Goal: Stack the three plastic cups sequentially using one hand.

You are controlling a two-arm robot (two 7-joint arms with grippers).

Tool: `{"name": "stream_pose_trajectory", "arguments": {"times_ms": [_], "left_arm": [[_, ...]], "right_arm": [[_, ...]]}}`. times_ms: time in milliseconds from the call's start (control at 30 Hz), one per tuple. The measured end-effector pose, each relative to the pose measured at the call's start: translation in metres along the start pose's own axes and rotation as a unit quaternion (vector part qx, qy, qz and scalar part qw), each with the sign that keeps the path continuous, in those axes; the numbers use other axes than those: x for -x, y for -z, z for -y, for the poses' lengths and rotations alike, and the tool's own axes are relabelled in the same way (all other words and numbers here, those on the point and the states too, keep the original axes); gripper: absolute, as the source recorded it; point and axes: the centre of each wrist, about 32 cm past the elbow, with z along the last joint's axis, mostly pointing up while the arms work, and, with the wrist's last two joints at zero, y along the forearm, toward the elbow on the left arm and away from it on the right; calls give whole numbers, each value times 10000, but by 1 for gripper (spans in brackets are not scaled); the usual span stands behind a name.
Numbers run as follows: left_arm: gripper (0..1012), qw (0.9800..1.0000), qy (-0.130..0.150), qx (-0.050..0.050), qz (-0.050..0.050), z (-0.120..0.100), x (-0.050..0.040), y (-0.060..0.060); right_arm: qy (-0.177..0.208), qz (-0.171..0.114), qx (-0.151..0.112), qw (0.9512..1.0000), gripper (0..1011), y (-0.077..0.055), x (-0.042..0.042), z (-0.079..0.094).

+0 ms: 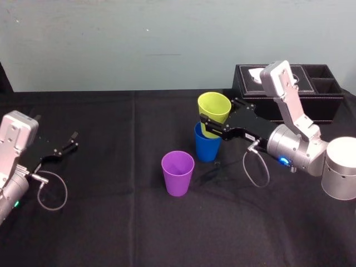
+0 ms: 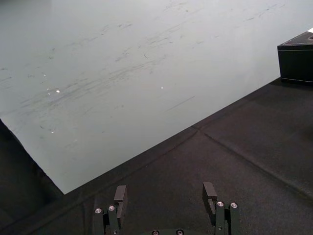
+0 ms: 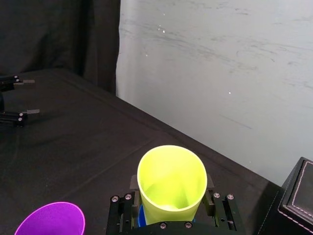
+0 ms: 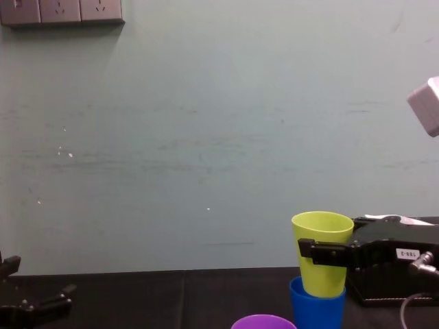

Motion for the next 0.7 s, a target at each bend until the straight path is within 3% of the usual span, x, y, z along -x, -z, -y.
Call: {"name": "stream_pose_trajectory", "arguments": {"times_ms": [700], "left_arm": [[1010,10000,0,0,0,0,0,0]], "right_arm": [[-81,-85,28,9999,736,124,-5,-51]]}}
